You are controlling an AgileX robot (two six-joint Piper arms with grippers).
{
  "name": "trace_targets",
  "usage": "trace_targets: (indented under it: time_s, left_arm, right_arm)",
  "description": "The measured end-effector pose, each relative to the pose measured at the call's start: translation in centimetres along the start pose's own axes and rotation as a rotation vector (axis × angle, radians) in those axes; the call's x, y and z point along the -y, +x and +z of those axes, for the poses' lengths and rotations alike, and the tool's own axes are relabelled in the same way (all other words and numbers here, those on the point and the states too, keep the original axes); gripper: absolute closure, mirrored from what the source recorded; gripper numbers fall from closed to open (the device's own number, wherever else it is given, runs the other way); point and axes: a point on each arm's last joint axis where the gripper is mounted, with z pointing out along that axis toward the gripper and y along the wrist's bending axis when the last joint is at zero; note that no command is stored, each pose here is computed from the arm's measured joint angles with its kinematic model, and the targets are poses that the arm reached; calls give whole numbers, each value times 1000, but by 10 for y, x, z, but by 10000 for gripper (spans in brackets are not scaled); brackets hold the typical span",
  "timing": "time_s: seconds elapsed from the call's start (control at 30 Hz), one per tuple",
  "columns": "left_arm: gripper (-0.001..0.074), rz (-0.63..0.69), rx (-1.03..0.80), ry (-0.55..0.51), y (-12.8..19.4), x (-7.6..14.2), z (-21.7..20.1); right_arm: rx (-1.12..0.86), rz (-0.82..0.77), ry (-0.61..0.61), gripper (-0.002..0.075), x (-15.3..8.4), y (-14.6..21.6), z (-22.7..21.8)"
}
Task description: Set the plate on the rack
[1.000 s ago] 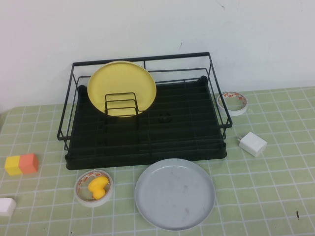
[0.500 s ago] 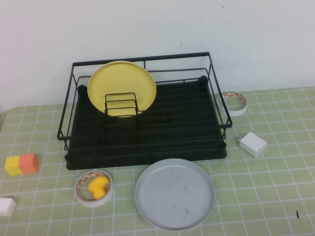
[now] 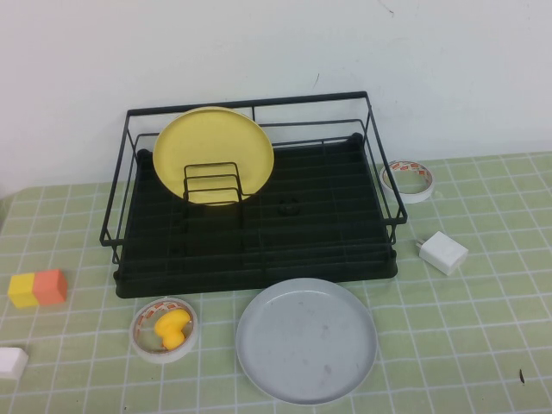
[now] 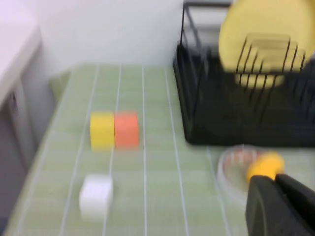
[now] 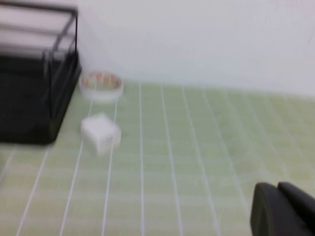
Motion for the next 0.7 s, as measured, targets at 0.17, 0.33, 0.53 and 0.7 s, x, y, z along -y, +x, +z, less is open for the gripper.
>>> trace_targets:
  time_s: [0.17,0.33,0.53,0.7]
  left_arm:
    - [736,0,262,6,-23,0,-3]
    - [736,1,581,13,-49,1,-15]
    - [736,1,758,17,-62,1,-25]
    - [736,-102,805,62,-65,1,-28]
  right_arm:
    - [235,-17,26,728,2,-21,-2]
    - [525,-19,53,728,4,-46,-12]
    - [648,-3,61,728,5,-55,-19]
    - [616,74,55,728,7,-52,-17]
